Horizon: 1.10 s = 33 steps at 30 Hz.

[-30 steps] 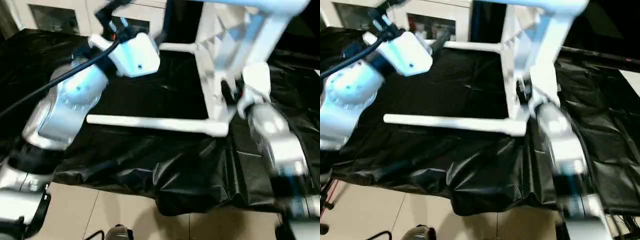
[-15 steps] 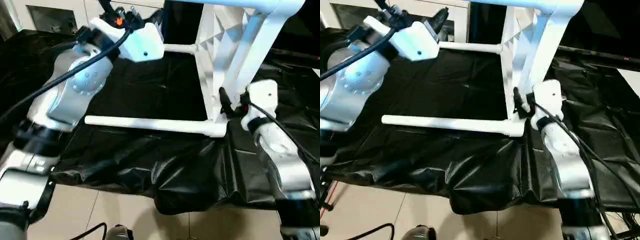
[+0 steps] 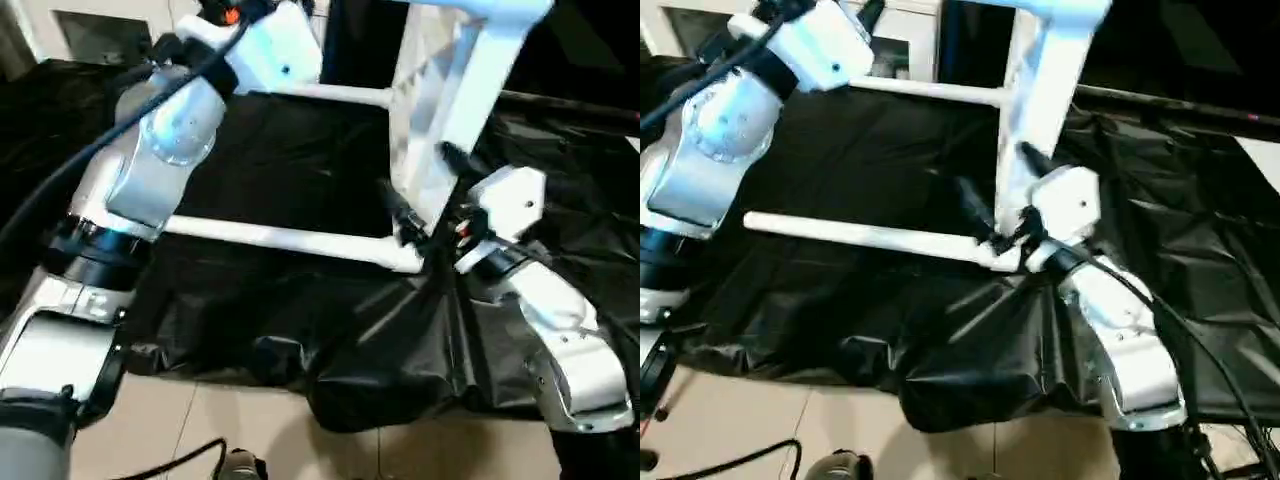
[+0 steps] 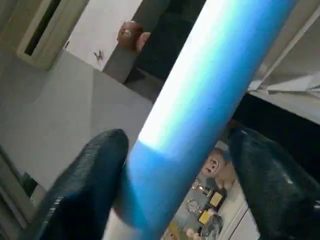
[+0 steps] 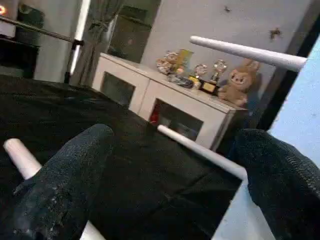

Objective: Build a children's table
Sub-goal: Flip table

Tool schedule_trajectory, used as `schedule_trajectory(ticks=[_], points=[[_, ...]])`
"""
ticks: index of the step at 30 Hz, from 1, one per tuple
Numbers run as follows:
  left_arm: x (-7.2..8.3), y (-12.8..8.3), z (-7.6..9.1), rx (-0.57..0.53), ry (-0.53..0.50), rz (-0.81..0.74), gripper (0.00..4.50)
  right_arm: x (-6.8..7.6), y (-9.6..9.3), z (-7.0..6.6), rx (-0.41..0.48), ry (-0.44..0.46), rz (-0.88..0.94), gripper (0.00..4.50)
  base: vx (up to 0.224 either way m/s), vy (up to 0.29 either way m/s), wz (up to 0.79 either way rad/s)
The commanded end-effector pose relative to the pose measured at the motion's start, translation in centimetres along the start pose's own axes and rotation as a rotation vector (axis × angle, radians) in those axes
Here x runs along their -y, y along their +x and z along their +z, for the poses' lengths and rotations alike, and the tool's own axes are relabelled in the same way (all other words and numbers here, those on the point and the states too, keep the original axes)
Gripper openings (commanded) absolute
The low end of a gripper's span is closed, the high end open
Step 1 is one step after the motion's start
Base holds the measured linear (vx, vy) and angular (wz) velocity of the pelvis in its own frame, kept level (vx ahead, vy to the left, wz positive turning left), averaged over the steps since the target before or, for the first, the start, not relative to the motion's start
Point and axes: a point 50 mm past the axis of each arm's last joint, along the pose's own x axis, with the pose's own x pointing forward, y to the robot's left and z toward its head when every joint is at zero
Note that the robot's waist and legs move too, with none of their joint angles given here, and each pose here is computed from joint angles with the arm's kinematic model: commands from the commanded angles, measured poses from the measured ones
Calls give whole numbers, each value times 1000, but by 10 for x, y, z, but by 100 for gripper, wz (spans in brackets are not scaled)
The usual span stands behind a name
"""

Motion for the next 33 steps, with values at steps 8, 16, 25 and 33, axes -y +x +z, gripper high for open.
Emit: schedule_trajectory(ticks=[8, 16, 25, 33], points=[[-12, 5, -13, -72, 86, -21, 350, -3, -6, 0, -5, -2, 67, 442, 0, 0, 0], [-16, 10, -17, -86, 51, -19, 270, -18, -6, 0, -7, 31, 184, 442, 0, 0, 0], [-16, 11, -20, -111, -1, -50, 234, -23, -3, 3, 14, 60, 226, 442, 0, 0, 0], [-9, 12, -29, -194, -105, -135, 231, -24, -3, 2, 15, 61, 234, 442, 0, 0, 0]])
